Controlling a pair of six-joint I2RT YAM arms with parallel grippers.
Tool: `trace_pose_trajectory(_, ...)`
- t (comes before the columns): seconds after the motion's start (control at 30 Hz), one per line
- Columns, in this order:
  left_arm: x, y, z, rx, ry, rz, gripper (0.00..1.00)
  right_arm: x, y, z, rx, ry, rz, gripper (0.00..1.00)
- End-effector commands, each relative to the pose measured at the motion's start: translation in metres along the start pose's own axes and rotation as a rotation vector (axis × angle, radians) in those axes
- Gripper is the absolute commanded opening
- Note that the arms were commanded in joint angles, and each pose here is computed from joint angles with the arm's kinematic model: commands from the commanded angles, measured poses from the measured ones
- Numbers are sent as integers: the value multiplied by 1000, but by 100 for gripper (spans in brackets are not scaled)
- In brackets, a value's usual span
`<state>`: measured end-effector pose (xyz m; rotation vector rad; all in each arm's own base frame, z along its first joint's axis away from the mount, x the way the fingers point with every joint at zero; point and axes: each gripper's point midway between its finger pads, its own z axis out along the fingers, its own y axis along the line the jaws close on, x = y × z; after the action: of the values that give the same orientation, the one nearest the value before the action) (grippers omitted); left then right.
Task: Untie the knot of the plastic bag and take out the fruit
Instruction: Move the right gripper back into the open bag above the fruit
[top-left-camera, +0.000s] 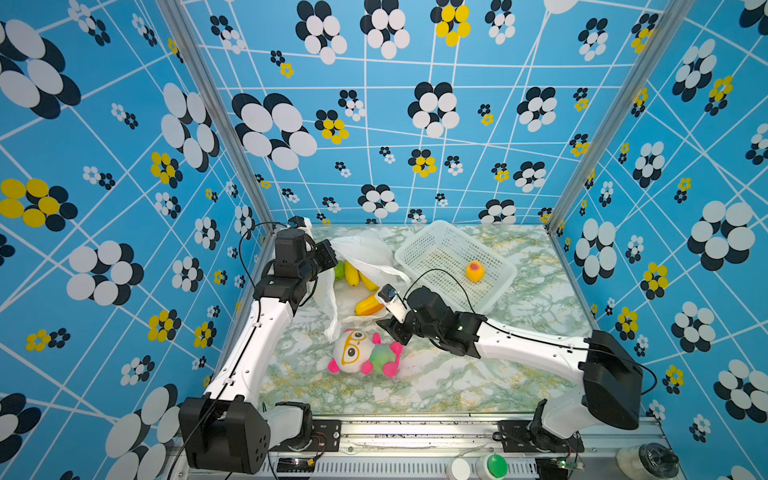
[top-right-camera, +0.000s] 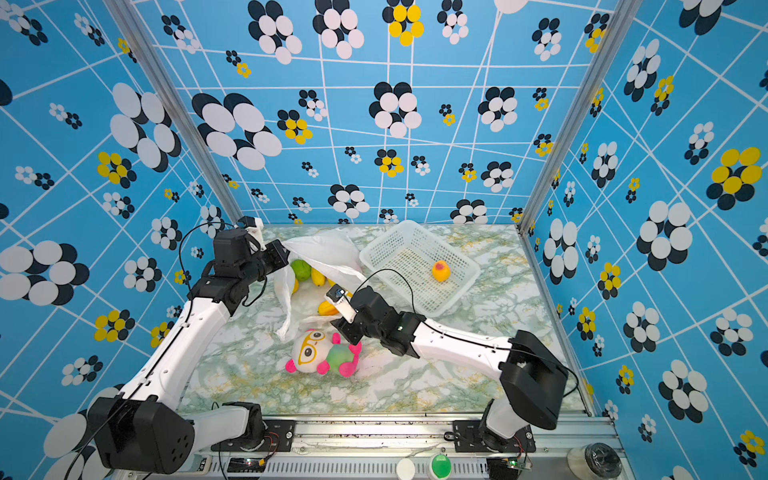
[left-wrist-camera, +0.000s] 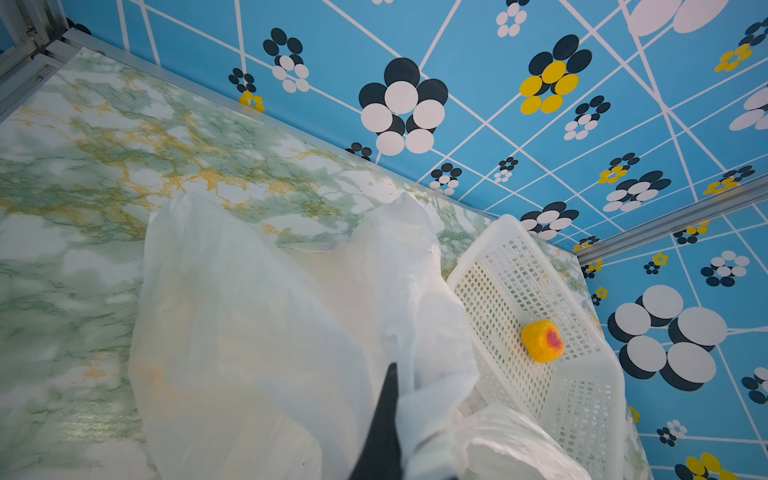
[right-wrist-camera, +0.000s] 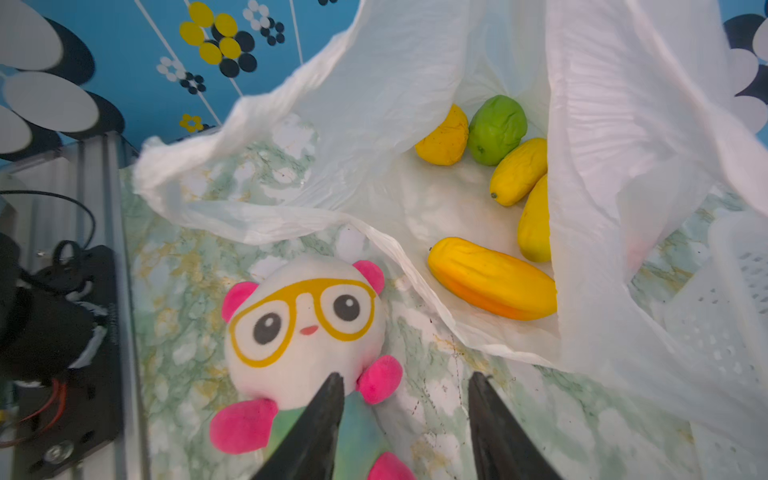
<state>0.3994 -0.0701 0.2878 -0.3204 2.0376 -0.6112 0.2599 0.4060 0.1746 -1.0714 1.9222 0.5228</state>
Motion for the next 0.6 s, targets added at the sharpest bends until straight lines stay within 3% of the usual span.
trace_pose_trajectory(0.0, -3, -4, -7, 21, -14, -4, 0, 3, -14, 21, 75, 84, -4, 51)
trace_pose_trajectory(0.2, -1, -2, -9, 15, -19, -7, 0, 16, -25, 58, 147, 172, 76, 52)
trace_pose_trajectory(0.57, -13, -6, -10, -6, -16, 18, 0, 22, -58, 94, 277, 209, 288, 53)
